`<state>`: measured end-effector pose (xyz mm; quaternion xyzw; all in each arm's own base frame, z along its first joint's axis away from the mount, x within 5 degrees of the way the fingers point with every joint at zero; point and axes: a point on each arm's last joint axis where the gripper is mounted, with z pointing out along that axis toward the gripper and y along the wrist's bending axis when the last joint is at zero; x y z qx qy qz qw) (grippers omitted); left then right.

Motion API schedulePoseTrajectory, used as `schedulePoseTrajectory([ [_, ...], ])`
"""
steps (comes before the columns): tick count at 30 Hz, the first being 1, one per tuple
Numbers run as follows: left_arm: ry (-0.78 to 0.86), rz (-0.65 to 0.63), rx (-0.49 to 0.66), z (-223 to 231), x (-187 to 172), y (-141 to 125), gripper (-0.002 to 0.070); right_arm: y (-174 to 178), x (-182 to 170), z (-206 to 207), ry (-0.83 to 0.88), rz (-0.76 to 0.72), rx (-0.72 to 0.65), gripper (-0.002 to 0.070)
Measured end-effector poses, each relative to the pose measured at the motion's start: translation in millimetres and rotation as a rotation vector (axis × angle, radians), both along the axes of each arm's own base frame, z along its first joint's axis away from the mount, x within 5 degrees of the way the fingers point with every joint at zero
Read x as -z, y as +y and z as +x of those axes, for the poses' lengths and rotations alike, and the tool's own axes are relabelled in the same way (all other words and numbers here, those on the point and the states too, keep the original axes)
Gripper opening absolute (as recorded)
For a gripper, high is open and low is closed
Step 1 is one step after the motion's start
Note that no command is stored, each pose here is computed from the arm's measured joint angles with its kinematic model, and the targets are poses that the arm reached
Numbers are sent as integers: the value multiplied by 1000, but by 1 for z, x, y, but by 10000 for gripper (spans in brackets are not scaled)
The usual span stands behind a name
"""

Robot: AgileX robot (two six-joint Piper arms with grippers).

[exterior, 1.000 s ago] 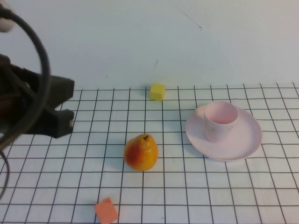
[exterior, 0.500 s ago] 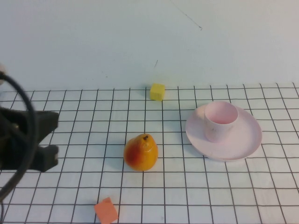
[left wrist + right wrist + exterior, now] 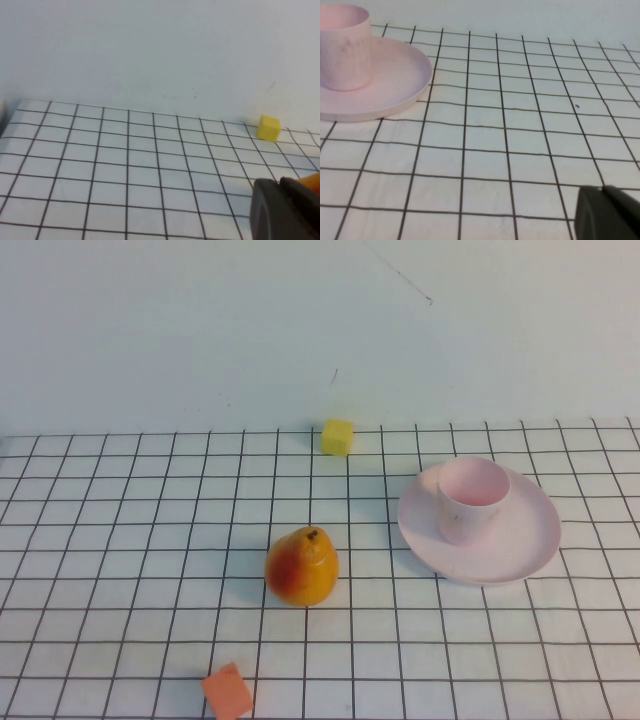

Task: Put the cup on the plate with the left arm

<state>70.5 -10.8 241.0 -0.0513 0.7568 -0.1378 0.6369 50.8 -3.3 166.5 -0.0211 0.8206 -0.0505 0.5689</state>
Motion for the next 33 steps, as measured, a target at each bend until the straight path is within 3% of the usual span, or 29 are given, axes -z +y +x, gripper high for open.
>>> schedulePoseTrajectory([
  [3,-83,-7,-49,-8,34,4,-1,0,0,0,0,0,0,-2],
  [8,-26,25,-77,-14,54,6,-1,0,0,0,0,0,0,-2],
  [17,111,124,-64,-17,67,7,-1,0,0,0,0,2,0,-2],
  [33,131,122,-85,-18,68,8,-1,0,0,0,0,2,0,-2],
])
